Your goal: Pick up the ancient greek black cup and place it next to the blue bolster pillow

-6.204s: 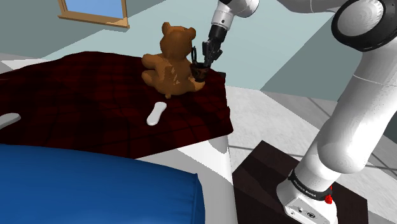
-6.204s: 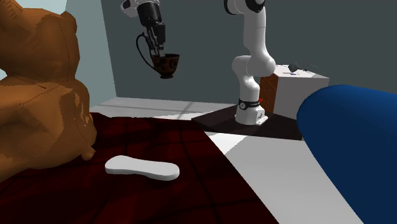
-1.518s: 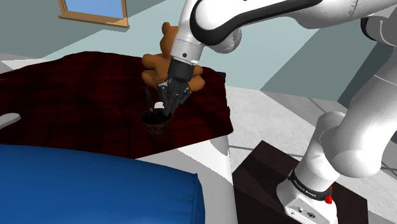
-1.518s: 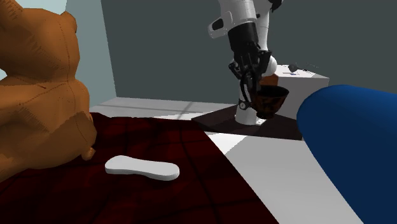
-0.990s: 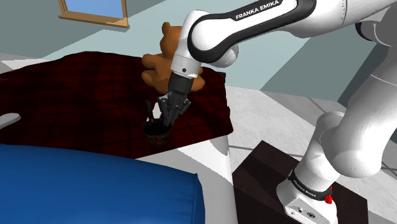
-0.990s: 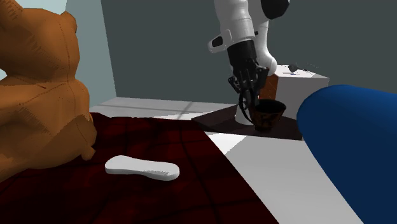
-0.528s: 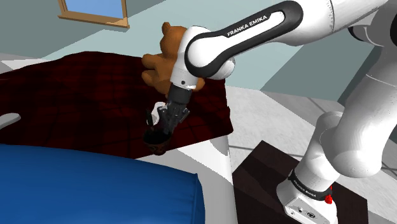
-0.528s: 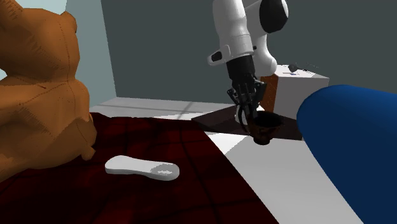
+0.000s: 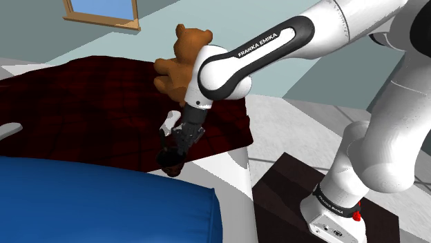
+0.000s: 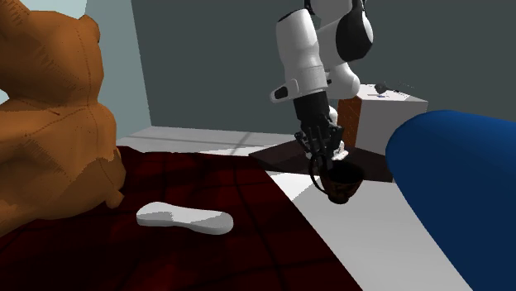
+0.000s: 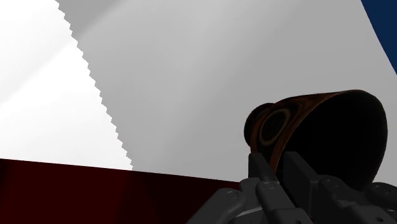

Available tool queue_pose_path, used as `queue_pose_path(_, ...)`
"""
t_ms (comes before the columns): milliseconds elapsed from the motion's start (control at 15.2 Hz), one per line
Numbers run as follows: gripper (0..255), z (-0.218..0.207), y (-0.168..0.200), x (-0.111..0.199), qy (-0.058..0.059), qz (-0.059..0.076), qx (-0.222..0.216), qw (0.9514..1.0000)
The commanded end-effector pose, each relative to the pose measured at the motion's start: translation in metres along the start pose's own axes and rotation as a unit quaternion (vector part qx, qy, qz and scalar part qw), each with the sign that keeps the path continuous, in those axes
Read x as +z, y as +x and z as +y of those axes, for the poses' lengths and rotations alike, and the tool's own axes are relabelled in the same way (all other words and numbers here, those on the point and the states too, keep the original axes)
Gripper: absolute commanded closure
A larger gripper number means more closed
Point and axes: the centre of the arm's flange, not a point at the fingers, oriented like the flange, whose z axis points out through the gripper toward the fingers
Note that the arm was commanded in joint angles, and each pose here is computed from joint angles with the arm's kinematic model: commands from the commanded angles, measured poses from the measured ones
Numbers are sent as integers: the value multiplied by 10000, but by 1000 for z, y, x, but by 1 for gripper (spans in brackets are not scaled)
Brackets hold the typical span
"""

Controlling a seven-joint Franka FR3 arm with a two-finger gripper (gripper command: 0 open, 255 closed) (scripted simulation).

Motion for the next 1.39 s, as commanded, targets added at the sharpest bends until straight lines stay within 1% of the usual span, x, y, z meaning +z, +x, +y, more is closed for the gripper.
queue_pose_path(0, 255, 3, 1, 11, 1, 4, 0, 10000)
queue_pose_path(132, 255, 7, 2, 21, 1, 4, 0, 10000)
queue_pose_path(594, 255, 7, 2, 21, 1, 4, 0, 10000)
queue_pose_path(660, 0, 7, 2, 21, 1, 4, 0, 10000)
queue_pose_path(990, 0, 7, 2, 21, 1, 4, 0, 10000)
queue_pose_path(1254, 0, 7, 2, -29, 1, 4, 0, 10000)
queue_pose_path(1320, 0, 7, 2, -29, 1, 4, 0, 10000)
